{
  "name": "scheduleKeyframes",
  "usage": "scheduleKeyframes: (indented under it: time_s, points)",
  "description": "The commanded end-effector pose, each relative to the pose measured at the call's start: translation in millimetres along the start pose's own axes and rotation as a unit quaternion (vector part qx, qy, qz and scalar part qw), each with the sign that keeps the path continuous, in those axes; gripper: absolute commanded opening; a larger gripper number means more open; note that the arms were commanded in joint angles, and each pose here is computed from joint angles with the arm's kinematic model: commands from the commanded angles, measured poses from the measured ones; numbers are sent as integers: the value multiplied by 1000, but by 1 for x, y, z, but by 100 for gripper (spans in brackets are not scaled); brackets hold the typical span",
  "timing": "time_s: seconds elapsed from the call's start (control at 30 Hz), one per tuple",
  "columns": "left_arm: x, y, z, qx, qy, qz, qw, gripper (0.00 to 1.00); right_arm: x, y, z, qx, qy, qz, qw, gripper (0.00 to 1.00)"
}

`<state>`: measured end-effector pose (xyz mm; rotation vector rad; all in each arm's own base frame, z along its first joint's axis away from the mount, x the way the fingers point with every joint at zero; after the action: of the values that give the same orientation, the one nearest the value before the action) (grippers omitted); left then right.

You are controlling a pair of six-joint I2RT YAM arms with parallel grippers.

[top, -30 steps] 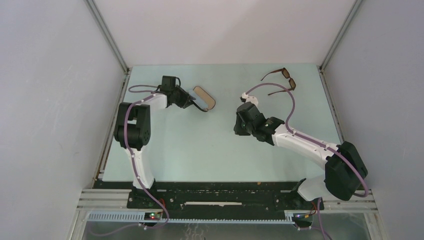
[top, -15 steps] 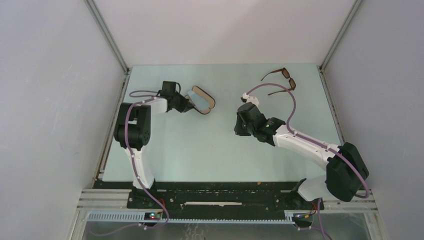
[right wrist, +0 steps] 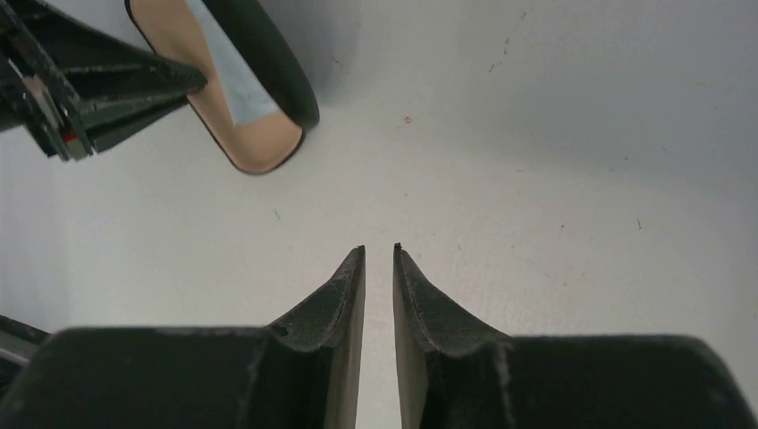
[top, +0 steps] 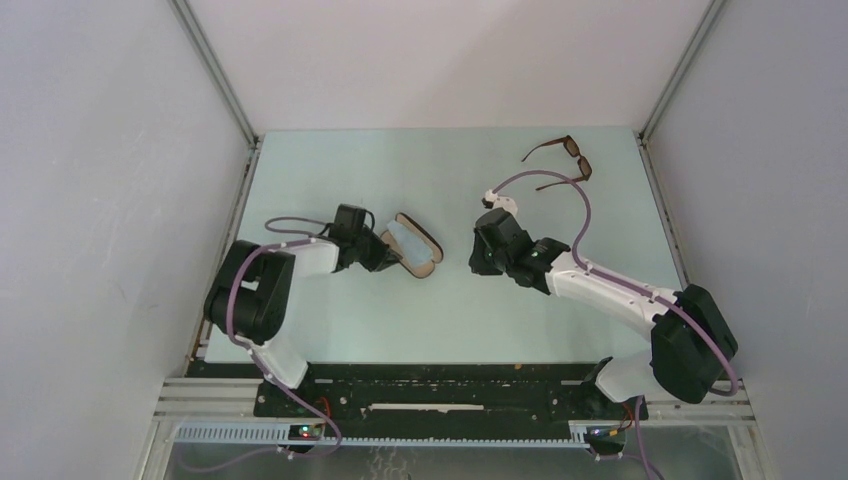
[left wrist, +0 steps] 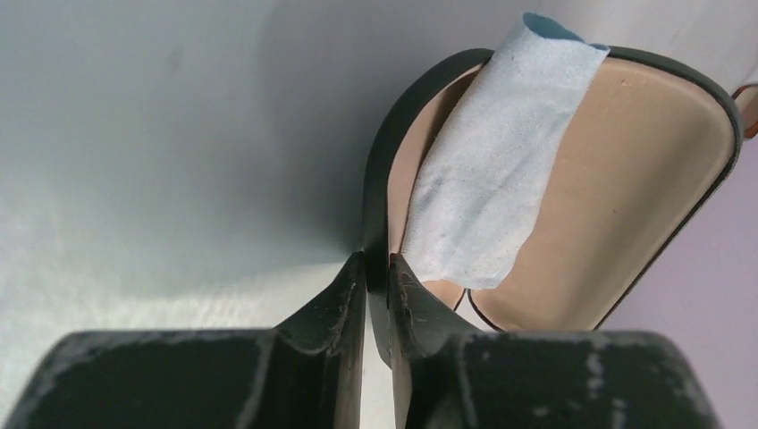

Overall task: Organize the sunglasses
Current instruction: Move the sunglasses case at the center of the board, then adjust the glasses cleaning cloth in the sunglasses case.

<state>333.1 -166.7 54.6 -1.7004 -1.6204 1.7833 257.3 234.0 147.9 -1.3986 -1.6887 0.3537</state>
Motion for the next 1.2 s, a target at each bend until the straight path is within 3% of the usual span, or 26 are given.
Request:
scheduleKeyframes:
  time_s: [0.0, 0.2, 0.33, 0.53, 0.83, 1.17]
  points:
    - [-15, -13, 23, -17, -4, 30, 999, 18, 4, -7, -6, -17, 11, -20, 1000, 25]
    - [-27, -13, 65, 7, -11, 46, 999, 19, 1, -10, -4, -19, 10, -21, 1000, 25]
    - [-34, -11, 78, 12, -3, 55, 998, 25, -2, -12, -3, -19, 10, -19, 1000, 25]
    - [-38, -13, 79, 12, 9, 61, 998, 37, -5, -13, -1, -21, 11, -16, 1000, 25]
    - [-45, -36, 70, -18, 42, 66, 997, 41, 5, -13, 1, -23, 10, -33, 999, 25]
    - [-63, -49, 54, -24, 157, 59, 986, 46, 12, -3, 7, -15, 16, -42, 999, 25]
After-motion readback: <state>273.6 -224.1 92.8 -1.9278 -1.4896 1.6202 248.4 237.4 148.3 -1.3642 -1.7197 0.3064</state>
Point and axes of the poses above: each gripper's point midway between its finger pads, its own y axis out along the fingers, its own x axis along the line the jaws close on, z = x × y, the point moved 4 cm from there along -y, back along the fingers, and after that the axes turned 13 degrees about y, right-handed, at the moved point
